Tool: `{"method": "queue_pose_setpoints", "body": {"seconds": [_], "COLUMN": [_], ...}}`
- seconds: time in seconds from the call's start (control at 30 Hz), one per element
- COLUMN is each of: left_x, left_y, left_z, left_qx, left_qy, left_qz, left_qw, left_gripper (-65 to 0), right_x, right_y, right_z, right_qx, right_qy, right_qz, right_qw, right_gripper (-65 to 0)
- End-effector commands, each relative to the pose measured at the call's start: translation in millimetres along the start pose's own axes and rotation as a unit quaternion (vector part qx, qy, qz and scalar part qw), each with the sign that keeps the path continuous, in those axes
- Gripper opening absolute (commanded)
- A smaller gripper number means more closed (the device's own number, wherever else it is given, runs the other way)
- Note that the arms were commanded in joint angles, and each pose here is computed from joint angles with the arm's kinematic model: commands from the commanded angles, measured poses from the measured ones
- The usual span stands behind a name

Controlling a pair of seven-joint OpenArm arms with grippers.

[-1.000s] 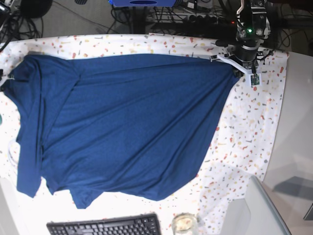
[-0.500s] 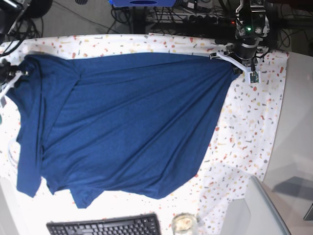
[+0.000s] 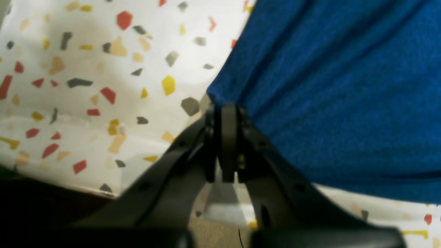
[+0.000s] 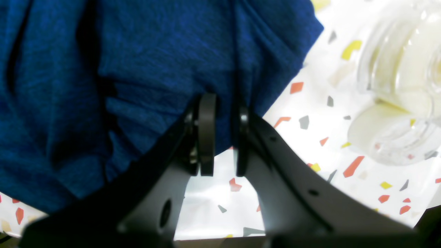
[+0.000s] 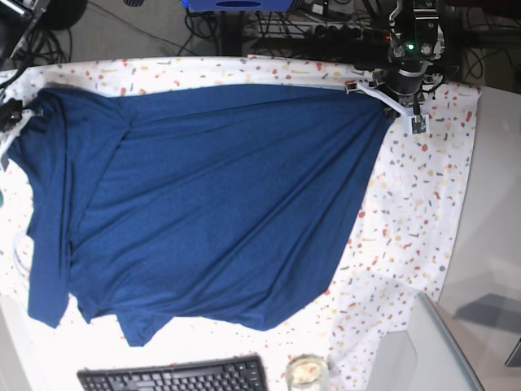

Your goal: Layout the t-shirt on the table in an organized manner, then fold the t-shirt properly

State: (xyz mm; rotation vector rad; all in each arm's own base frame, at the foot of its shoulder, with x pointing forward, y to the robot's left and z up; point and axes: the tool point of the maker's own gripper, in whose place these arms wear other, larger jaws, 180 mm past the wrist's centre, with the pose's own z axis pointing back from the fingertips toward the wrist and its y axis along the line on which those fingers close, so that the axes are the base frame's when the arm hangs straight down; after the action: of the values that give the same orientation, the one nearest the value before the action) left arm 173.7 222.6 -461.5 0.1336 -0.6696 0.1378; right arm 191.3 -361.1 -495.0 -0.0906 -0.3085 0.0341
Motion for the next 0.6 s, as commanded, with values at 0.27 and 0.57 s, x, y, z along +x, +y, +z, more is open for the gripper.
{"method": "queue_pose_setpoints", "body": {"seconds": [0.27, 0.57], "left_x": [15, 76], "left_y": [18, 42], "left_z": [5, 44], "left_qx": [0.022, 0.057], "left_qy": [-0.024, -0.118], "left_qz": [0.001, 0.023], "left_qw": [0.999, 0.991], "left_gripper": [-18.9, -16.9], "right_x": [8, 35], "right_y": [-38, -43], "right_z": [20, 62], "right_qx": [-0.041, -0.096], "right_qy": [-0.029, -0.090], "right_qz": [-0.032, 0.003], "right_qw": [0.9983, 0.9913], "right_gripper": [-57.6, -57.3]}}
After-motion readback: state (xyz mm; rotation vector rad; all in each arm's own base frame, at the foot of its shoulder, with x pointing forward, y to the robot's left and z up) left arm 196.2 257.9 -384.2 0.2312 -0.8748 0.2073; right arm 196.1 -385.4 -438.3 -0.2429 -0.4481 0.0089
